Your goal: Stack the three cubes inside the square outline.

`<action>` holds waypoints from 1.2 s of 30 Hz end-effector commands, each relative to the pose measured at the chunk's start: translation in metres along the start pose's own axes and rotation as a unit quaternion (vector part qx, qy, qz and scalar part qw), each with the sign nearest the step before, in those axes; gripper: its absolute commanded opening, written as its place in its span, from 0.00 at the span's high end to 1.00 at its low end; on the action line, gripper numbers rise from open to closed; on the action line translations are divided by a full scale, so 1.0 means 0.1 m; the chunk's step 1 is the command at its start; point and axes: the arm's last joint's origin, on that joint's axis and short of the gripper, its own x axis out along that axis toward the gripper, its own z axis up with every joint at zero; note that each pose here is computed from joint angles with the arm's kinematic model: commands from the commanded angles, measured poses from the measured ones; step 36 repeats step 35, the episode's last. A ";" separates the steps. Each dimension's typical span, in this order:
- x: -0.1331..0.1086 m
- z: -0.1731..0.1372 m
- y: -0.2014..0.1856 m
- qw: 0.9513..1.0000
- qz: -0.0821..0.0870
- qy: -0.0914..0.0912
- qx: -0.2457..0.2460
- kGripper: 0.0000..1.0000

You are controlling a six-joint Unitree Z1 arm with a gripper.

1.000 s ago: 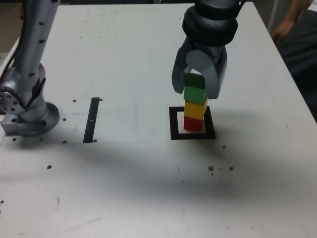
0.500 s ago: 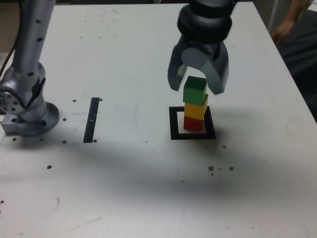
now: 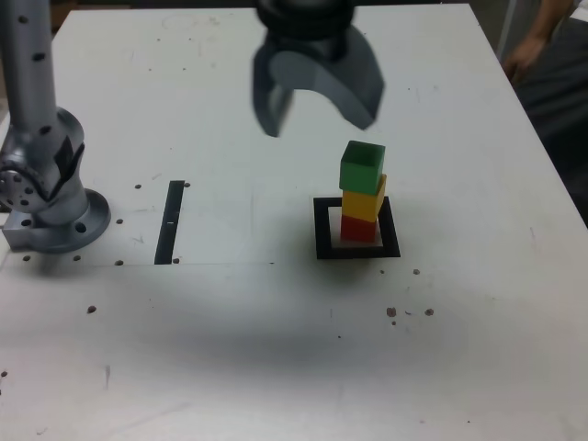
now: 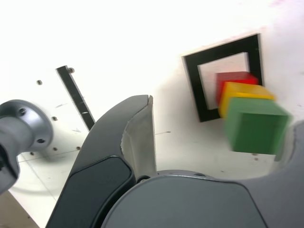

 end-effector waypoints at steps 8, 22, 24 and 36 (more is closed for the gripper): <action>0.20 -0.55 -0.11 0.999 -0.009 0.003 -0.039 0.00; 0.71 -1.02 -0.30 0.996 -0.053 0.030 -0.062 0.00; 0.77 -1.07 -0.31 0.996 -0.054 0.032 -0.066 0.00; 1.05 -1.26 -0.40 0.994 -0.067 0.037 -0.075 0.00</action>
